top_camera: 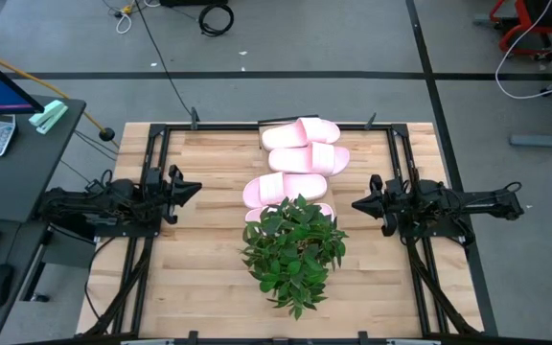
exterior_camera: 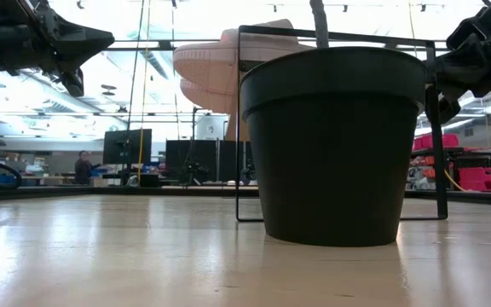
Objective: Pick and place slides into the shelf
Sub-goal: Return to Home Position
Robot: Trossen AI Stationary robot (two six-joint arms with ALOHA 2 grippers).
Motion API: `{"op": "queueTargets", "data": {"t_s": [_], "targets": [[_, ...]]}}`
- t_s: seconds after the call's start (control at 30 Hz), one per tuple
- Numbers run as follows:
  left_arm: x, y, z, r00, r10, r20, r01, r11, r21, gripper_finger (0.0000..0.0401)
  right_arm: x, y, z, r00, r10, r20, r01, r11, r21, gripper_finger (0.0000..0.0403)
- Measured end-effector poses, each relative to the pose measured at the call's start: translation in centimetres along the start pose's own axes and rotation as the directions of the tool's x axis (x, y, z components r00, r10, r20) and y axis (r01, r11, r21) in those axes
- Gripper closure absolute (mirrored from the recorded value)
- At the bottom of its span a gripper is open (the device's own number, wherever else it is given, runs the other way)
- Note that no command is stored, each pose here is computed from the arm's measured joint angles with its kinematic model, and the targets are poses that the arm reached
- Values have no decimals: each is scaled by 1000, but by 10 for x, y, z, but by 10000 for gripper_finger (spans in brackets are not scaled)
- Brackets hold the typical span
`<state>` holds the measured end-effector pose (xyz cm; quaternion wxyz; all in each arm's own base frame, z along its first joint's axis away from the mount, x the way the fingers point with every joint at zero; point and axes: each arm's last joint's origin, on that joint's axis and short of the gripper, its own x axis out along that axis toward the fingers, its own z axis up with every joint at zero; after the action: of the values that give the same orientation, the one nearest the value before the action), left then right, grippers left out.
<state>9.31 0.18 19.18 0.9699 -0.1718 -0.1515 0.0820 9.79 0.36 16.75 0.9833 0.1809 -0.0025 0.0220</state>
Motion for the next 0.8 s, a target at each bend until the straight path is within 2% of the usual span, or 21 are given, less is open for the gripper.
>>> {"op": "queueTargets", "data": {"t_s": [0.47, 0.8], "targets": [[0, 0, 0, 1000, 0, 0, 0, 1000, 0, 361, 0, 0, 0, 1000, 0, 0, 0, 1000, 0, 385], [0, 0, 0, 1000, 0, 0, 0, 1000, 0, 374, 0, 0, 0, 1000, 0, 0, 0, 1000, 0, 385]]}}
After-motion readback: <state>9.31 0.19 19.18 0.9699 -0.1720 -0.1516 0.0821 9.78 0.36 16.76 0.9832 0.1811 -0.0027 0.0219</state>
